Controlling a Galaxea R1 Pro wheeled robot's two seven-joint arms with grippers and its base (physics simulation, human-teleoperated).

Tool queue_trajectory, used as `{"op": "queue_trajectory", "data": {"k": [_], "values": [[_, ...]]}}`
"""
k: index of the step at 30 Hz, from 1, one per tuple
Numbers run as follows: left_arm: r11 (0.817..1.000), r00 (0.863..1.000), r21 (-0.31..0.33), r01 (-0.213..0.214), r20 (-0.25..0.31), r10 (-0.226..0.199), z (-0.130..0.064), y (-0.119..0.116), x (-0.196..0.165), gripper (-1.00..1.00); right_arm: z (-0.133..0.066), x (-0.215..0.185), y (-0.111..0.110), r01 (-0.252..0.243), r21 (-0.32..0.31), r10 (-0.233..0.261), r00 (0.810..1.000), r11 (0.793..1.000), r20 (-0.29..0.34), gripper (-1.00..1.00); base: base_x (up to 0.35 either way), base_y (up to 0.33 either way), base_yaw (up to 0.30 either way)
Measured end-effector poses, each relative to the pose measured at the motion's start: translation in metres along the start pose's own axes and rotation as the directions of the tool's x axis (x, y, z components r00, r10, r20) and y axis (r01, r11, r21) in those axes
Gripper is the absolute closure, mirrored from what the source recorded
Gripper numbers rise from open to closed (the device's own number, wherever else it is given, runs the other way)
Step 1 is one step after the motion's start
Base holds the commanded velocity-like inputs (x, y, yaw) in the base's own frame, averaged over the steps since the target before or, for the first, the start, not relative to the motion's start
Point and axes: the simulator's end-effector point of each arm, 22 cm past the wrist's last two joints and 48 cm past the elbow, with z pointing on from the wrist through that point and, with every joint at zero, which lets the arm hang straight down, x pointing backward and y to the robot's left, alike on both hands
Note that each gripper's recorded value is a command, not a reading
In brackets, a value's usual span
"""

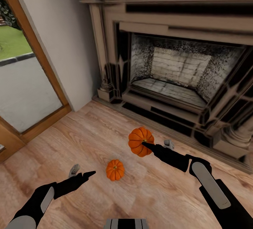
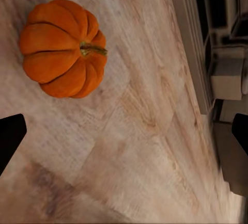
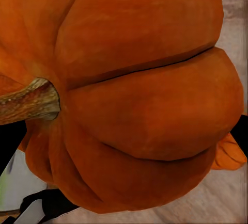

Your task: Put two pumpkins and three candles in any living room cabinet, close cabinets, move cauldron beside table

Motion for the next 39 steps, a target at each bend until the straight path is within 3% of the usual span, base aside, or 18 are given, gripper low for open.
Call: {"op": "queue_trajectory", "data": {"k": [7,17,20,24,39], "values": [[1.000,1.000,0.000,0.003,0.003,-0.003,-0.001,0.000,-0.001,-1.00,0.000,0.000,0.000,0.004,0.001,-0.004,1.000,1.000,0.001,1.00,0.206,-0.060,-0.195],[1.000,0.999,-0.009,0.029,0.039,-0.029,-0.007,0.007,-0.010,-1.00,0.000,0.000,0.002,-0.001,-0.005,0.001,1.000,1.000,0.000,1.00,0.016,-0.002,-0.018],[0.996,0.998,-0.078,0.046,0.054,-0.042,-0.010,0.024,-0.012,-1.00,0.000,0.000,0.002,-0.001,-0.005,0.001,1.000,1.000,0.000,1.00,0.000,0.000,0.000],[0.975,0.991,-0.198,0.104,0.107,-0.084,-0.020,0.056,-0.019,-1.00,0.000,0.000,0.002,-0.001,-0.005,0.001,1.000,1.000,0.000,1.00,0.000,0.000,0.000],[0.968,0.989,-0.220,0.121,0.116,-0.097,-0.020,0.061,-0.018,-1.00,0.000,0.000,0.002,0.000,-0.005,0.000,1.000,1.000,-0.001,1.00,0.055,-0.044,0.000]]}}
